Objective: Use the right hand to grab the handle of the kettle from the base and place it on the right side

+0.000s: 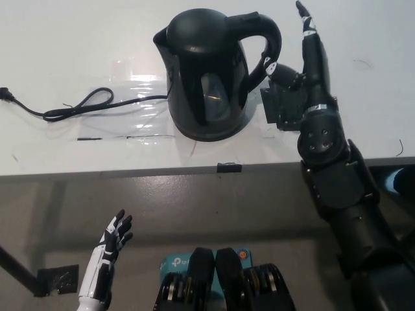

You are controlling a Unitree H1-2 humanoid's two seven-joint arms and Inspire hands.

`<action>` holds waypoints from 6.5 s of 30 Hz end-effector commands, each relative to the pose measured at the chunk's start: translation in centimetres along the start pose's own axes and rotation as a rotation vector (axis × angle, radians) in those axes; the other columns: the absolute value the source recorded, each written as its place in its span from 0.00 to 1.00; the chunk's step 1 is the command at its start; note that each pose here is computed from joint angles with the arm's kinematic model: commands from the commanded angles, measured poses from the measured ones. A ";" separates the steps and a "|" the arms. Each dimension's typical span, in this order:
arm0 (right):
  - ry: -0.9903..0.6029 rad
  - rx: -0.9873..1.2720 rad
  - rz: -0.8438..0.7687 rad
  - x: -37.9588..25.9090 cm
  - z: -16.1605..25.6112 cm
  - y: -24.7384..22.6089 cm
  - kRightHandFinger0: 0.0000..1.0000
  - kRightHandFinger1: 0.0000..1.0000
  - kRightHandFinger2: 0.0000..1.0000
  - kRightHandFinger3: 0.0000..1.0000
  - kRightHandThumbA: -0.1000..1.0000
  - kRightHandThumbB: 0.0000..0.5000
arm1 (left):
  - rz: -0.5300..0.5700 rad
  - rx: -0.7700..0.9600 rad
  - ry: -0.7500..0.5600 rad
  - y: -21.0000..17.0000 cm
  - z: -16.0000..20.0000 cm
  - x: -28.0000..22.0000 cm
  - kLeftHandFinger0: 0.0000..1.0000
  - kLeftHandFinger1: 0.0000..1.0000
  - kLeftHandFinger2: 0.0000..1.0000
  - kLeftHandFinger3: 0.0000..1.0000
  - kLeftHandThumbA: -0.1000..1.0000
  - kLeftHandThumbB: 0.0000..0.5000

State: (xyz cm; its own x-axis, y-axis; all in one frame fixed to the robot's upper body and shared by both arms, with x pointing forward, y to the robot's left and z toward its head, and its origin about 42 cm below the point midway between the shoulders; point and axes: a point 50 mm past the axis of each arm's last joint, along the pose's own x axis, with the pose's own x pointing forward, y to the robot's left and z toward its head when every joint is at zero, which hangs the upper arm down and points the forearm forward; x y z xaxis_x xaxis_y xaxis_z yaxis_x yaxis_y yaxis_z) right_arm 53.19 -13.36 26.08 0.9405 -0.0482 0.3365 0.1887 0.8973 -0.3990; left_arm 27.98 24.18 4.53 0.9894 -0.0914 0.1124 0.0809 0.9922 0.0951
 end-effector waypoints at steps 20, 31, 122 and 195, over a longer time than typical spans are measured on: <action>-0.144 0.004 -0.025 3.8 5.2 -1.1 1.00 1.00 1.00 1.00 0.80 0.61 | -0.018 0.011 -0.072 0.0 1.3 0.8 1.00 1.00 1.00 1.00 1.00 1.00; -0.129 -0.092 0.033 6.5 7.3 -0.1 1.00 1.00 1.00 1.00 0.75 0.64 | -0.021 0.012 -0.084 0.1 1.6 1.1 1.00 1.00 1.00 1.00 1.00 1.00; -0.118 -0.062 -0.409 6.1 -1.0 -10.8 0.00 0.09 0.55 0.50 0.00 0.23 | 0.000 -0.007 -0.078 1.1 1.8 1.3 1.00 1.00 1.00 1.00 1.00 1.00; -0.514 0.196 -0.038 -11.7 3.6 -24.5 1.00 1.00 1.00 1.00 1.00 1.00 | -0.001 -0.018 -0.097 2.1 2.1 2.1 1.00 1.00 1.00 1.00 1.00 0.99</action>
State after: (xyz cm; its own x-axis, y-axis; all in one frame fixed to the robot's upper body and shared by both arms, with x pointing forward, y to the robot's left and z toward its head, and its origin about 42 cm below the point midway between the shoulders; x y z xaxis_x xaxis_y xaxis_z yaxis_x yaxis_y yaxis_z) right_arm 44.45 -35.04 29.68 0.8698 0.1686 0.4636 0.1080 0.8518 -0.5125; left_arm 29.08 25.12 5.92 0.9838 -0.0809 0.1598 0.0716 0.9954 0.0632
